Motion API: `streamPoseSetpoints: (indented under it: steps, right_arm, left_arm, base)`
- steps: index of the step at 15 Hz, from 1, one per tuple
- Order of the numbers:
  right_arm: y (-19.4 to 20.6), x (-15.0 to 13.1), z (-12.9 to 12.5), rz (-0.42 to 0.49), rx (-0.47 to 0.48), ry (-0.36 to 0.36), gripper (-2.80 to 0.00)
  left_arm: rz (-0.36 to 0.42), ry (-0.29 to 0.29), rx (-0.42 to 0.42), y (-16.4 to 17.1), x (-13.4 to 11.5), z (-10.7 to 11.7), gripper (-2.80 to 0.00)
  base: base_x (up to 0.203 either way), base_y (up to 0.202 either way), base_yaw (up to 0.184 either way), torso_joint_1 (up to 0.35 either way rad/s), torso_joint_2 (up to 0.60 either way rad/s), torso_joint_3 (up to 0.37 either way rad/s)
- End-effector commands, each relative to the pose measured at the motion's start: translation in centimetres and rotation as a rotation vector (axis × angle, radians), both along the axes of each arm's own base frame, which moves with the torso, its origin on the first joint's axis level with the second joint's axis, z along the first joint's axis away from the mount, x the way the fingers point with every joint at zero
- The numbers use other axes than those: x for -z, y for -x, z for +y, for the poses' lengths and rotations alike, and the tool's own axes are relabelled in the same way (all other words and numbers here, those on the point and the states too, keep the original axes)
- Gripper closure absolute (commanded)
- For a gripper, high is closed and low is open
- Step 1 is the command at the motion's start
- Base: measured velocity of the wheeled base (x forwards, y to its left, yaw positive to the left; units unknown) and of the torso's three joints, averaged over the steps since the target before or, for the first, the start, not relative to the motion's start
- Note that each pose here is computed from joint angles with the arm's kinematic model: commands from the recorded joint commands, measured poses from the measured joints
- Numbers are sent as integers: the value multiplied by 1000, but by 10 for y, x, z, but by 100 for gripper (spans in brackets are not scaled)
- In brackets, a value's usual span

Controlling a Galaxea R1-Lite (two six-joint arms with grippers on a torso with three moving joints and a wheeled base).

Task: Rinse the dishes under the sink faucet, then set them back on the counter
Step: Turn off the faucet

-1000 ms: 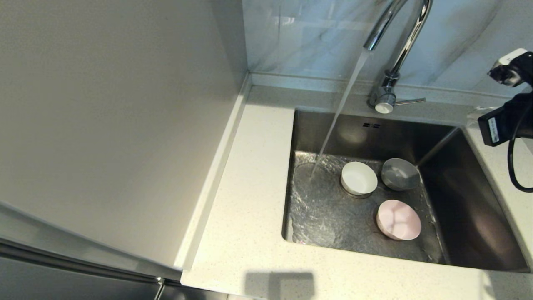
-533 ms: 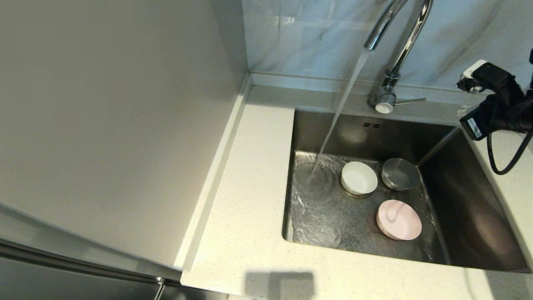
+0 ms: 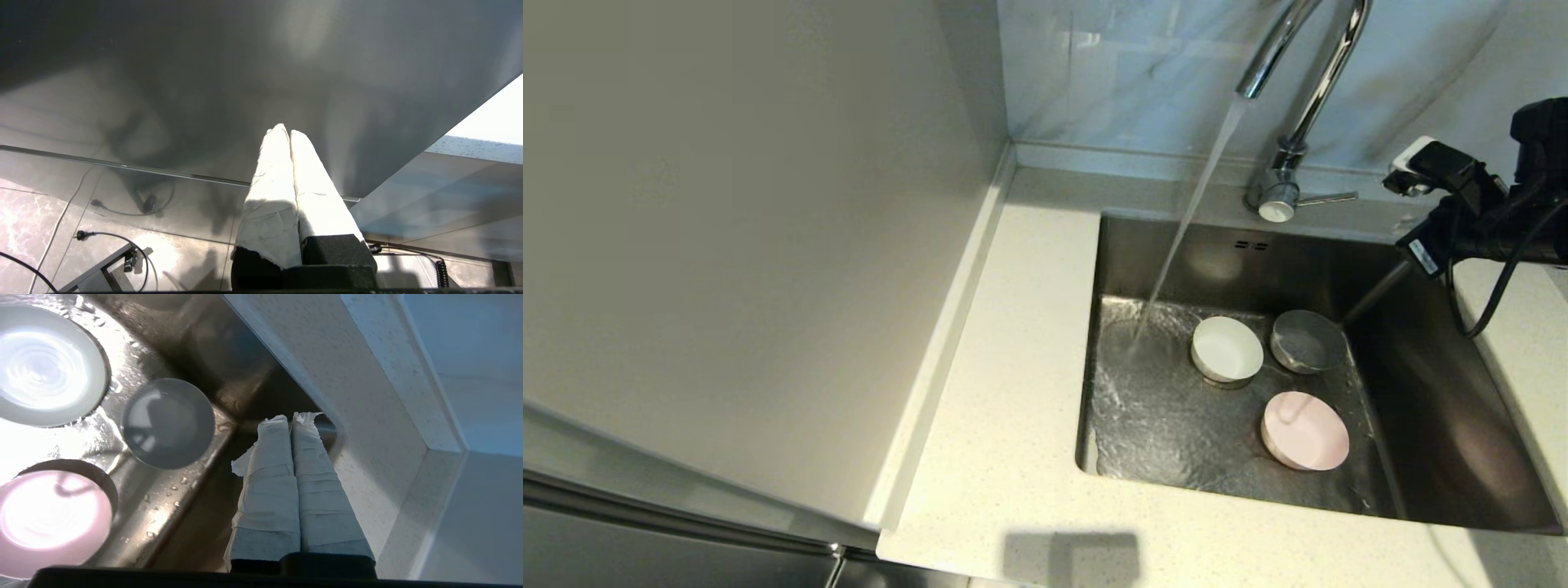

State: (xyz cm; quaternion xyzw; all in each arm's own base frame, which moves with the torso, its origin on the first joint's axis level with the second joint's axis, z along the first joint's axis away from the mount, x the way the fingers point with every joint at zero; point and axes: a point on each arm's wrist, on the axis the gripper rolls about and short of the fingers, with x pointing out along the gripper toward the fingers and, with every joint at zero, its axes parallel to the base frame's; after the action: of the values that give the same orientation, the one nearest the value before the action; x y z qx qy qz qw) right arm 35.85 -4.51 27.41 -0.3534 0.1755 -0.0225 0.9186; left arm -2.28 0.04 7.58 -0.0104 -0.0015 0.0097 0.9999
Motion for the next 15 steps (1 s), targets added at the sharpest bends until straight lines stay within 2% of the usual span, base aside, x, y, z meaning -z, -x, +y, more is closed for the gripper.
streamPoseSetpoints:
  steps: [1,6,9,15]
  right_arm:
    - [-3,1,7,3,-22,2,0]
    - [-7,2,24,-1,-73,-15,0]
    - [-11,0,38,-19,-95,-70,0]
    - [-31,-7,45,-68,-110,-91,0]
  left_arm:
    - [-3,1,-1,0,0,0,0]
    - [-3,1,-1,0,0,0,0]
    - [-3,1,-1,0,0,0,0]
    - [-3,1,-1,0,0,0,0]
  base:
    - [0,0,0,0,0,0]
    - [0,0,0,0,0,0]
    - [0,0,0,0,0,0]
    - [0,0,0,0,0,0]
